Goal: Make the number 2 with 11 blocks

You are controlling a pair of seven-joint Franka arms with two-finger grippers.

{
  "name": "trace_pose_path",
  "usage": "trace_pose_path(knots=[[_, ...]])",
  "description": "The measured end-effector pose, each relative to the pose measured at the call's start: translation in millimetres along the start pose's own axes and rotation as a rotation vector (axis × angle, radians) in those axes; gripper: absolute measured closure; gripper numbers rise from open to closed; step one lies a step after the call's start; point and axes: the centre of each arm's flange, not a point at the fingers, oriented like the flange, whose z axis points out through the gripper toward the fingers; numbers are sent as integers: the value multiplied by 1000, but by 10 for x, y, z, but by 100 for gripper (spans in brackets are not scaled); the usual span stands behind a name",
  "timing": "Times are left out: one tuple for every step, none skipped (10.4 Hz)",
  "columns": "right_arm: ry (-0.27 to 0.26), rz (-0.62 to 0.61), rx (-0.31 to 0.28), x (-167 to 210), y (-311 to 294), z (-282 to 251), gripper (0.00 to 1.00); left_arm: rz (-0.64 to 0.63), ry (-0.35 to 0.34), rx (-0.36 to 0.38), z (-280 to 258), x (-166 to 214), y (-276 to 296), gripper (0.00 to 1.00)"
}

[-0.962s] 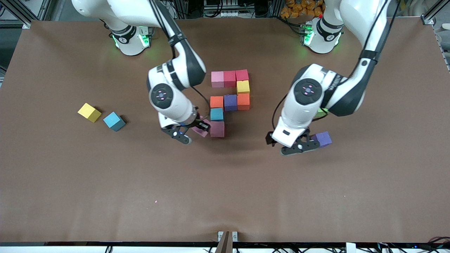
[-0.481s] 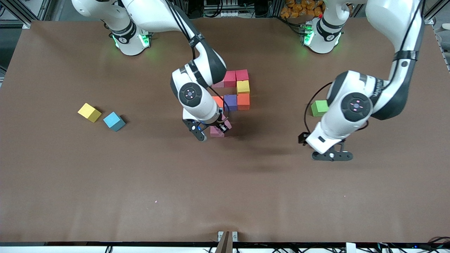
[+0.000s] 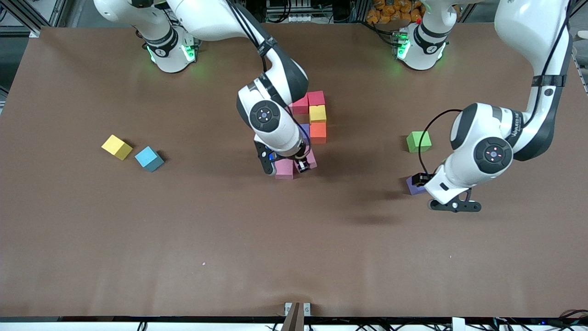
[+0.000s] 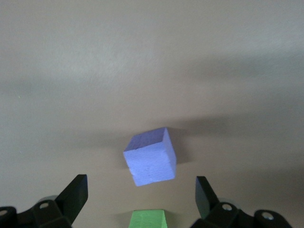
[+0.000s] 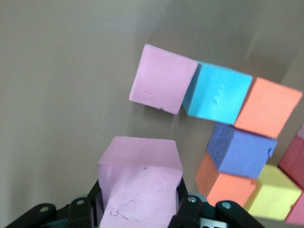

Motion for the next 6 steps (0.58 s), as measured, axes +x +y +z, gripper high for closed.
trace_pose_path(knots=[[2, 60, 1, 41, -24, -3, 41, 0, -14, -1, 109, -15, -8, 0], [6, 102, 0, 113, -58, 22, 41, -6, -16, -12, 207, -16, -25, 0], [11, 133, -2, 165, -87, 71, 41, -27, -14, -42, 312, -17, -60, 0], [15, 154, -1, 164, -112, 127, 41, -50, -14, -70, 432, -30, -96, 0], [18, 167, 0, 141, -131, 186, 41, -78, -19, -82, 538, -45, -131, 0], [24, 169, -4, 129, -135, 273, 41, -116, -29, -86, 618, -54, -166, 0]])
